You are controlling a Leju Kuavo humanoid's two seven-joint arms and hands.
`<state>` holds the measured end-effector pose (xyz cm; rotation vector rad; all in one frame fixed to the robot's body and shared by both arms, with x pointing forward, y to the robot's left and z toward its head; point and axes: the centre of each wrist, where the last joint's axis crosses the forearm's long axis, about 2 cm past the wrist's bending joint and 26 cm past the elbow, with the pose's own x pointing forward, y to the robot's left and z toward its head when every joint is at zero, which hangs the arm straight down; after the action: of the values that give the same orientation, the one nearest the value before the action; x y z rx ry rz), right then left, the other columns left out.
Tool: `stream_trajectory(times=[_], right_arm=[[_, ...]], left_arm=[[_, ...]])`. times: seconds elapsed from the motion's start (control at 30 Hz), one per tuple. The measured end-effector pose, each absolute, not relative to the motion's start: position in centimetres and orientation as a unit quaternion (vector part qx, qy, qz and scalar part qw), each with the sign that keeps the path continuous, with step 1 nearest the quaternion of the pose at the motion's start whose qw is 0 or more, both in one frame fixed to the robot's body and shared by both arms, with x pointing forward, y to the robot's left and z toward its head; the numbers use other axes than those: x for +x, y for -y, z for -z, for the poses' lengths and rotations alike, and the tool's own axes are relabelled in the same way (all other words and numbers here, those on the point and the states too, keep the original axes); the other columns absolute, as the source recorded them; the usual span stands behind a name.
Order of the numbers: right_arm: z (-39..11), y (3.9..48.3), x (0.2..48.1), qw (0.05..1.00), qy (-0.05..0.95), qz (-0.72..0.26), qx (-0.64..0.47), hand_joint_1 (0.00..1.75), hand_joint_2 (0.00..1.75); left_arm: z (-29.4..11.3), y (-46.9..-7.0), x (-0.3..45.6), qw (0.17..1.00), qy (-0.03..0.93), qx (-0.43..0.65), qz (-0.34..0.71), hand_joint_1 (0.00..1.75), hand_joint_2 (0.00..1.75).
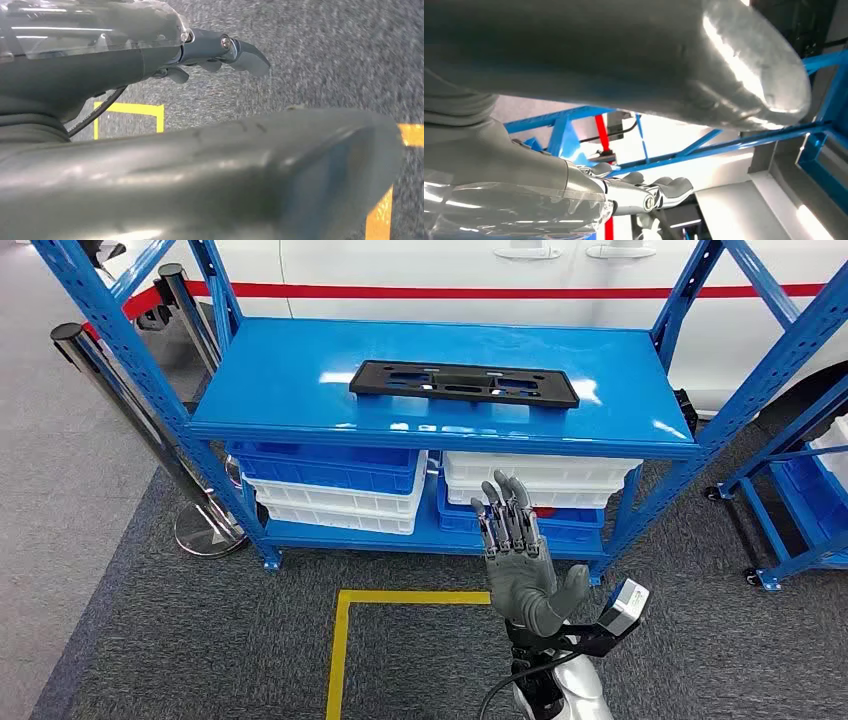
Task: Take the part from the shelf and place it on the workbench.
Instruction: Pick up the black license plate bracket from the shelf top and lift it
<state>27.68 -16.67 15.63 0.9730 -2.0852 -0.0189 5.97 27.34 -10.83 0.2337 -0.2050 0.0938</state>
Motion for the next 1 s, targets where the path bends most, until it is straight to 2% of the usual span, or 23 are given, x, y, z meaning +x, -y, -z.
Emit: stream_trajectory(times=[1.0], right_arm=[[-15.4, 15.3, 25.1, 0.400, 0.817, -0.006, 0.415, 0.00, 0.00]], left_arm=[[10.8, -26.8, 5.8, 0.989, 0.093, 0.113, -0.038, 0.00, 0.00]])
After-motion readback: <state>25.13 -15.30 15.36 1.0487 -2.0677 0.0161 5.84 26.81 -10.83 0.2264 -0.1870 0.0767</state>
